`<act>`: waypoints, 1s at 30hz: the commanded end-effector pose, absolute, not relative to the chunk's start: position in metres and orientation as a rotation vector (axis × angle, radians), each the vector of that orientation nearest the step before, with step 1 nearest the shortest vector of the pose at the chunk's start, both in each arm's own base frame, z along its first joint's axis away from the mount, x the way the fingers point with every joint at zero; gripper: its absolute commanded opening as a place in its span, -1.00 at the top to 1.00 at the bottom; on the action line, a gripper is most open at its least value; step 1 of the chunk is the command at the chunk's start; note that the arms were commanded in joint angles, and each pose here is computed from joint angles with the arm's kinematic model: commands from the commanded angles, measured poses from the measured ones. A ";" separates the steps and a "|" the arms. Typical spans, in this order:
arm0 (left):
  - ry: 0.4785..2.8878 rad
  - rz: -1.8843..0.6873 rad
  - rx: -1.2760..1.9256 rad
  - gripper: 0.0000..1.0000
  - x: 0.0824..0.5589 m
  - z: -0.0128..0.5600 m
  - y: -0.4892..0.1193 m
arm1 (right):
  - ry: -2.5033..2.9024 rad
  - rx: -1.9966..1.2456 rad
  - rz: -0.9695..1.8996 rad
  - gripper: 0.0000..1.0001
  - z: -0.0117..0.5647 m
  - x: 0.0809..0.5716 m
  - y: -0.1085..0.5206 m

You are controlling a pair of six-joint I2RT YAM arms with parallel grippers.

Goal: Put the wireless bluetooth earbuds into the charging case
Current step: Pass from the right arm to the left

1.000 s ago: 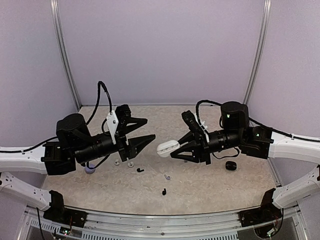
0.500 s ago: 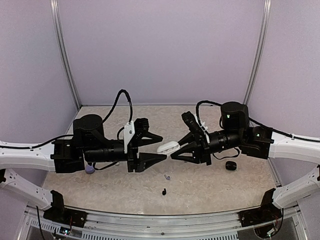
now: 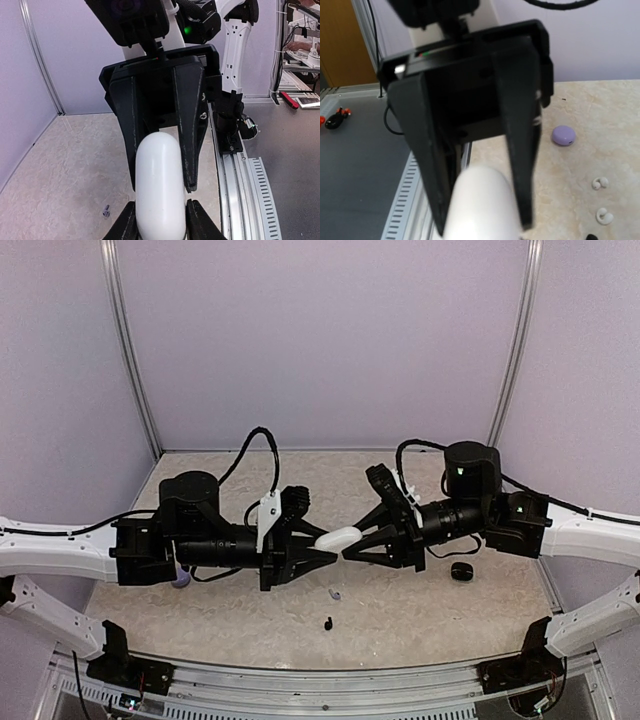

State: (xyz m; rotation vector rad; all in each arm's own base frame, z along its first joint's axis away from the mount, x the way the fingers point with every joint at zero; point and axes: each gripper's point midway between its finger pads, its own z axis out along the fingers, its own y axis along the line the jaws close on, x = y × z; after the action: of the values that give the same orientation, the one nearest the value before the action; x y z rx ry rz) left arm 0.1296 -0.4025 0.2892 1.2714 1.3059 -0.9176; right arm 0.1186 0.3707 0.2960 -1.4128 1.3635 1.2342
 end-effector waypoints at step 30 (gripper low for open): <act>1.215 -0.977 1.202 0.66 0.127 0.321 -0.395 | 1.275 -1.367 1.333 0.09 0.325 0.107 0.373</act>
State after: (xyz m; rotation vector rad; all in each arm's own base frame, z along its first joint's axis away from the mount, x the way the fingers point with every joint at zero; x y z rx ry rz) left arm 0.1264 -0.3954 0.3158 1.2167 1.2394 -0.9619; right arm 0.1162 0.3734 0.3109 -1.3698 1.3327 1.2920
